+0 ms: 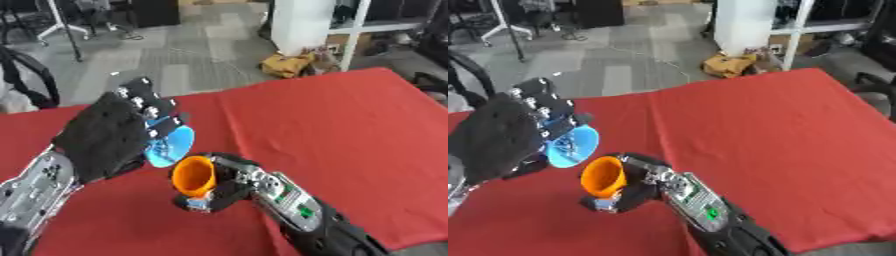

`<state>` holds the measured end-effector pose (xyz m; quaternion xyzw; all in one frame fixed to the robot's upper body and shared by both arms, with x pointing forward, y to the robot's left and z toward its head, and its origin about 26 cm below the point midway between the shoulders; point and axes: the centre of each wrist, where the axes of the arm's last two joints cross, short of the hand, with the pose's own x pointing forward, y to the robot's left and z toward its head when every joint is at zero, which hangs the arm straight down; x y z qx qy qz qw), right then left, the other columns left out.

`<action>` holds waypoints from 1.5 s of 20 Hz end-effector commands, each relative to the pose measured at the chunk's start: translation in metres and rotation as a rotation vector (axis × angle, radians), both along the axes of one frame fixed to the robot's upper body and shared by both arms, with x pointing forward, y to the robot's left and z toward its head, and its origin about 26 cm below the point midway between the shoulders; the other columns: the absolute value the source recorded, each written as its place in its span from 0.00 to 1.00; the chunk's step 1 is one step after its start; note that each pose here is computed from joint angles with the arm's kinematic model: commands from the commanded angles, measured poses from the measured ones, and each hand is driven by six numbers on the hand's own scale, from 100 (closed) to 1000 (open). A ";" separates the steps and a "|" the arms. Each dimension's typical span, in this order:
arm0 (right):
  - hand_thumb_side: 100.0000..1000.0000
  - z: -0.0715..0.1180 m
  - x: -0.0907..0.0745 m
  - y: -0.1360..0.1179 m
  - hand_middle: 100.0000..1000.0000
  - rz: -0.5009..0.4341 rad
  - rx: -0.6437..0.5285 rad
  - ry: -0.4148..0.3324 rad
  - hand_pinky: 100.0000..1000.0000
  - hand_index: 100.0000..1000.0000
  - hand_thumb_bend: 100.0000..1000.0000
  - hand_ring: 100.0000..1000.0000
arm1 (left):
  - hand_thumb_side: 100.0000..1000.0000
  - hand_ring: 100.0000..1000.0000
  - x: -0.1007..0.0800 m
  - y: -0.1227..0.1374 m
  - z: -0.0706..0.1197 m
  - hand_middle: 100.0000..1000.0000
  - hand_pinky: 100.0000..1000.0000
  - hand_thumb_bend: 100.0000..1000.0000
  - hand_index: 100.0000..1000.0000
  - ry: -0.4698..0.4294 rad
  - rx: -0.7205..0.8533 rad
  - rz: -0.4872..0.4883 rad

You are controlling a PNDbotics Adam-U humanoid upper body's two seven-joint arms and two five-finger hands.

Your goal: Pour the contents of one cup into another cup.

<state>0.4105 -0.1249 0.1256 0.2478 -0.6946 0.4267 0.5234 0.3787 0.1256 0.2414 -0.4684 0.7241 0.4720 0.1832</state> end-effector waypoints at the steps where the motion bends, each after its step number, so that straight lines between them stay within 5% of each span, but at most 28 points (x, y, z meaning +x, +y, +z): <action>1: 0.00 0.010 0.003 -0.001 0.52 0.005 0.014 -0.020 0.65 0.69 0.25 0.50 | 0.00 0.37 -0.001 -0.001 0.013 0.35 0.51 0.45 0.65 -0.039 -0.010 -0.004; 30: 0.00 0.011 0.003 -0.001 0.51 0.008 0.019 -0.019 0.65 0.69 0.25 0.50 | 0.00 0.37 0.003 -0.005 0.013 0.35 0.52 0.46 0.64 -0.058 0.004 0.000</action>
